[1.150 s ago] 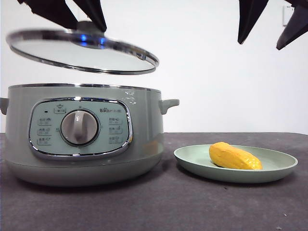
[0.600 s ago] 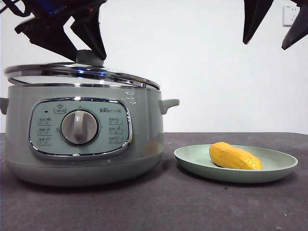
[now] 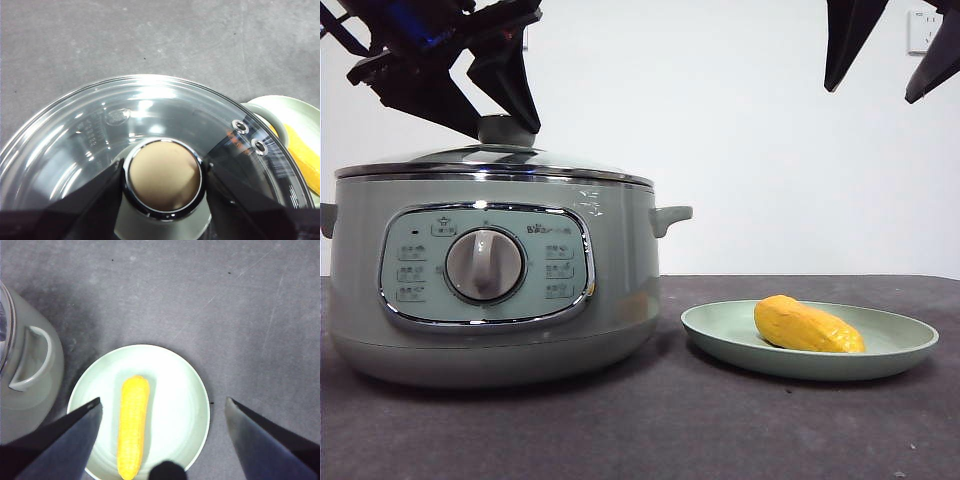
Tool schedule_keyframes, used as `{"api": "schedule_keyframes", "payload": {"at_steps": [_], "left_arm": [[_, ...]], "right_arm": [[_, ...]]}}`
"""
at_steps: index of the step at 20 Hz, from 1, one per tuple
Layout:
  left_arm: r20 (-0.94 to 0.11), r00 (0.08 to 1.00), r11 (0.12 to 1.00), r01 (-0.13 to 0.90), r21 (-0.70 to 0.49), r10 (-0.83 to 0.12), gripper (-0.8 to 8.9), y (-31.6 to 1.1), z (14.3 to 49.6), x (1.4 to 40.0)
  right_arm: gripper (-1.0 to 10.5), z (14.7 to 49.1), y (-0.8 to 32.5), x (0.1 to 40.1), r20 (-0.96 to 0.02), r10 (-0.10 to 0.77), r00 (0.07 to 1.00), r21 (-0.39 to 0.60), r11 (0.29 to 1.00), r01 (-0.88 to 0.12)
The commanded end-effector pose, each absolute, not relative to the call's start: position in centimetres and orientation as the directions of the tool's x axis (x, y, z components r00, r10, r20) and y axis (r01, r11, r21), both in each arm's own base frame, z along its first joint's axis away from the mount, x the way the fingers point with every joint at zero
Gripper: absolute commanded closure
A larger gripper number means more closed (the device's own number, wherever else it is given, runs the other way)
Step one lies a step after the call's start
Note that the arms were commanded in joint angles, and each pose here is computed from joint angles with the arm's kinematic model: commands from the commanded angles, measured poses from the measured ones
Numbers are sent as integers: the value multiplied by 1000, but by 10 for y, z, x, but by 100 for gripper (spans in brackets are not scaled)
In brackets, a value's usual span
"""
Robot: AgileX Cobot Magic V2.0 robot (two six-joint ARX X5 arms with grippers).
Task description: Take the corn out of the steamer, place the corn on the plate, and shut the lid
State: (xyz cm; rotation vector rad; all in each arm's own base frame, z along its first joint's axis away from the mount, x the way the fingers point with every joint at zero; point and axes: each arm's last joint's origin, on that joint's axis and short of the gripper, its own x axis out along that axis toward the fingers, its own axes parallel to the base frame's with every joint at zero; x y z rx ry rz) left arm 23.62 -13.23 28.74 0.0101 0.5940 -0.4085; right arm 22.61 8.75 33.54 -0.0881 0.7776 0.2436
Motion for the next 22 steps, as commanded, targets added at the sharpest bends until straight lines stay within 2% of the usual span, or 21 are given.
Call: {"api": "schedule_keyframes", "payload": {"at_steps": [1,8,10,11,13,15,17,19,22], "left_arm": [[-590,728,925,368,-96,-350,323,-131,277,234],[-470,790,915,385,-116,-392,325,-126,302,224],[-438,804,913,390,-121,-402,382,-118,314,211],[-430,808,912,391,-122,-403,415,-114,320,204],[-444,802,914,390,-116,-398,550,-105,326,188],[-478,798,923,376,-80,-367,817,-97,327,175],[-499,817,949,314,-35,-288,822,-91,326,168],[-494,826,954,298,-23,-270,822,-88,322,163],[-467,835,949,315,-28,-291,822,-86,312,152]], "right_arm": [[538,334,87,226,-704,182,686,8,968,-249],[538,334,87,226,-708,188,681,5,965,-262],[539,333,88,224,-714,193,673,3,962,-272],[541,333,88,223,-717,219,662,23,956,-291],[550,334,91,221,-715,307,628,90,932,-352],[752,331,93,214,-697,334,635,96,920,-379],[946,320,96,203,-650,361,668,88,910,-406],[963,308,96,193,-614,383,690,93,903,-419],[963,286,93,176,-566,358,742,67,918,-392]]}}
